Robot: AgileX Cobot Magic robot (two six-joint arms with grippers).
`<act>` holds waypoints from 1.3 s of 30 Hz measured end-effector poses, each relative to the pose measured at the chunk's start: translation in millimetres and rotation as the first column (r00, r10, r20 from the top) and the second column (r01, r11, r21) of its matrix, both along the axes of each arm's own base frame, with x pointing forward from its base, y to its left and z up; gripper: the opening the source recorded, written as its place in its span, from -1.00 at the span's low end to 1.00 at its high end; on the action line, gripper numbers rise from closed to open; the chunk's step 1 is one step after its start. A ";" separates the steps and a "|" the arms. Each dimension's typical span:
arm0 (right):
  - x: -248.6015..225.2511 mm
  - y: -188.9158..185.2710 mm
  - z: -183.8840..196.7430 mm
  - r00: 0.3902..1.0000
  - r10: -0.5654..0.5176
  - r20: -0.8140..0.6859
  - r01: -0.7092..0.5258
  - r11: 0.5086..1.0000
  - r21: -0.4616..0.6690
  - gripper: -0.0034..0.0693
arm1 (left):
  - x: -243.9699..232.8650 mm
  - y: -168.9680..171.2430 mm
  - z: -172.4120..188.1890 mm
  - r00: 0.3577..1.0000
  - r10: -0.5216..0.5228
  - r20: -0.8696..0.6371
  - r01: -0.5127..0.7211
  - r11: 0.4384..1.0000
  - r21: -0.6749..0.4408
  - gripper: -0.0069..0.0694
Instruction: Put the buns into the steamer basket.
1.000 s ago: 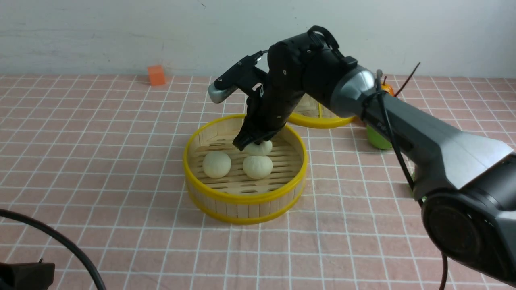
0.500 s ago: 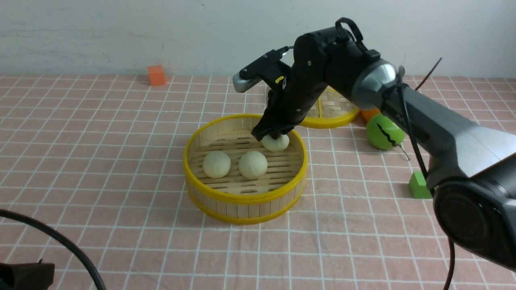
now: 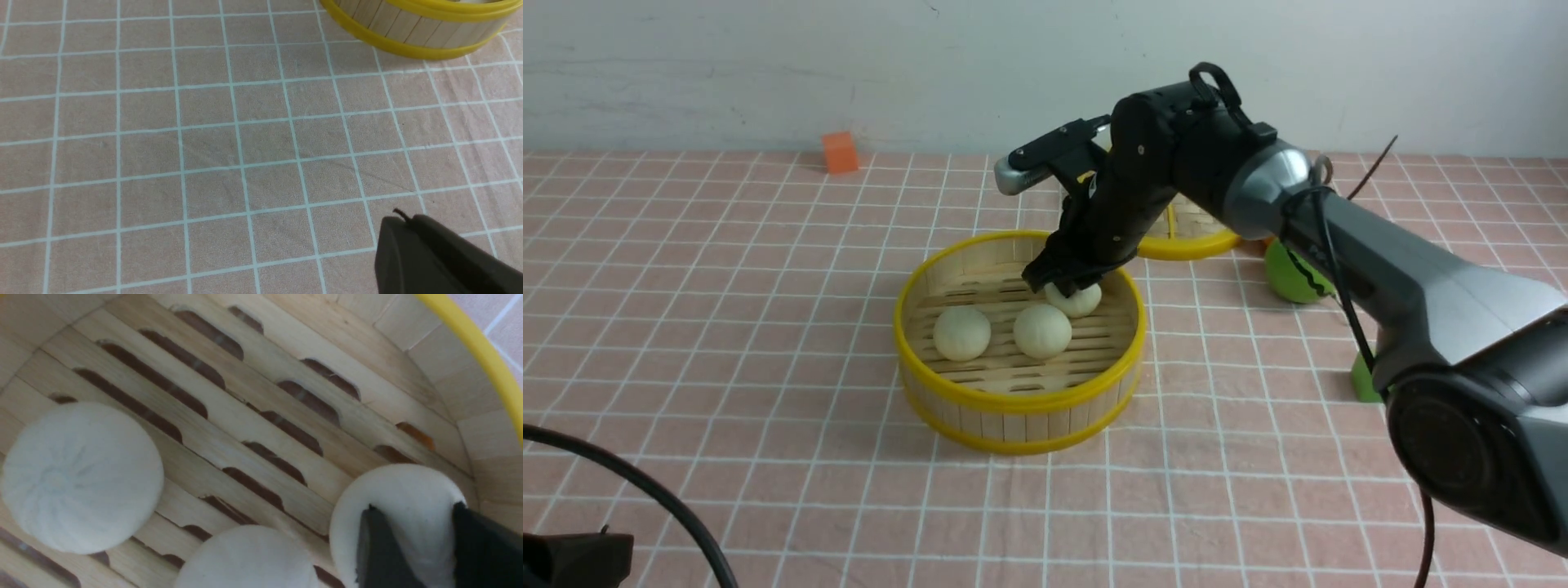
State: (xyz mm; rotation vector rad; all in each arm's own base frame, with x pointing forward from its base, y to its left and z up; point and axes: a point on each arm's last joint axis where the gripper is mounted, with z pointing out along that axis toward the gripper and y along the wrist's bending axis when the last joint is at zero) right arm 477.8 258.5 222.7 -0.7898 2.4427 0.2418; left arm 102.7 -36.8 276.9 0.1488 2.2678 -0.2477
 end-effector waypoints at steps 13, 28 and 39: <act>-106.1 -72.8 226.0 0.939 -0.056 0.338 0.011 0.991 0.133 0.03 | -57.6 26.5 19.0 0.925 0.023 0.380 0.035 0.989 -0.145 -0.85; -247.4 -165.9 188.4 0.891 -0.251 0.379 0.241 0.968 0.074 -0.96 | -68.9 34.6 6.6 0.882 0.030 0.470 0.032 0.992 -0.123 -0.85; -342.9 -195.4 27.9 0.859 -0.267 0.436 0.118 0.933 0.339 -0.95 | -68.9 34.6 6.6 0.882 0.030 0.470 0.032 0.992 -0.123 -0.85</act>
